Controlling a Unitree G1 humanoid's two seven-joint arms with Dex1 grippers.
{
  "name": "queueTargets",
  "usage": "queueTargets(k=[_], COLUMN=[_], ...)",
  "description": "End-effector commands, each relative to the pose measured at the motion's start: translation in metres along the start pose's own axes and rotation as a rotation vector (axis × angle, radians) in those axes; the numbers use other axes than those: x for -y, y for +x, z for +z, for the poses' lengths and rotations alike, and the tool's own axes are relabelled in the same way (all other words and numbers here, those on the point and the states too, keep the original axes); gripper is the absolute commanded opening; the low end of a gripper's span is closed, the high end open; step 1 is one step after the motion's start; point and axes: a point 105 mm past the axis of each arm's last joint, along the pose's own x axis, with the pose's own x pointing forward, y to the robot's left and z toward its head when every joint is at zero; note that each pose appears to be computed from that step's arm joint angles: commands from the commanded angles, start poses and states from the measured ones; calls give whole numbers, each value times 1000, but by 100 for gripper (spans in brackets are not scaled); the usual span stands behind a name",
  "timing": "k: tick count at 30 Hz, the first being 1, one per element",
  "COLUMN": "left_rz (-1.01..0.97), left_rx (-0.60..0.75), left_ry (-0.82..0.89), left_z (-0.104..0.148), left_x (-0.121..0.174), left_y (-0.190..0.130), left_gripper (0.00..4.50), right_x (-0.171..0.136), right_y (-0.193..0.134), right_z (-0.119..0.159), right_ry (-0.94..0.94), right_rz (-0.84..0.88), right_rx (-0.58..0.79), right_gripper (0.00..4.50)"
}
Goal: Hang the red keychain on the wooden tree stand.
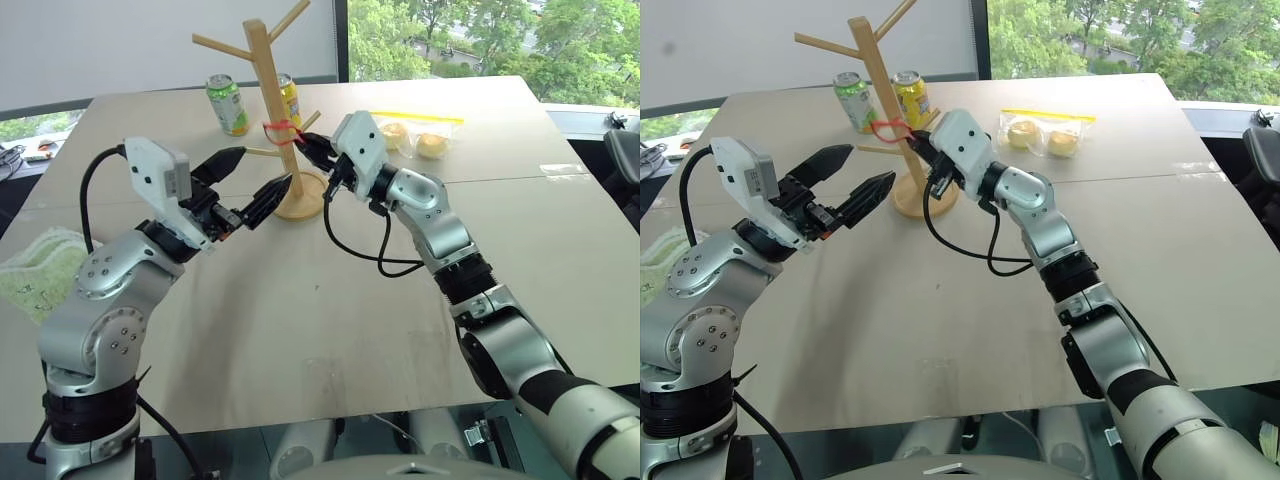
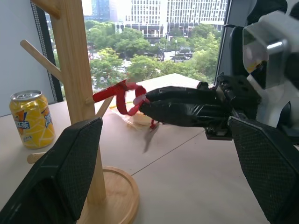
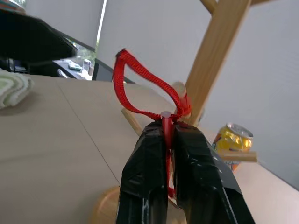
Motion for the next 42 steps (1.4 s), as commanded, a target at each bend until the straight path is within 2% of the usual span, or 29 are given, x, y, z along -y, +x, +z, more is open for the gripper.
queueTargets(k=[1, 5, 10, 15, 23, 42], left_rz=[8, 6, 6, 7, 0, 4], left_rx=[47, 49, 44, 43, 46, 60], left_ry=[32, 31, 26, 23, 20, 21], left_z=[12, 12, 11, 10, 10, 12], left_x=[-1, 0, 1, -1, 2, 4], left_y=[-1, -1, -1, -1, 3, 6], left_gripper=[450, 450, 450, 450, 450, 450], right_x=[9, 12, 1, -7, 5, 21], right_y=[6, 7, -3, -8, -1, 7], right_z=[18, 20, 42, 43, 30, 20], right_ry=[-25, -8, -7, -38, -10, 48], right_rz=[-30, -45, 22, 61, 2, -72], right_rx=[71, 95, 224, 224, 149, 119], right_gripper=[8, 8, 8, 8, 8, 8])
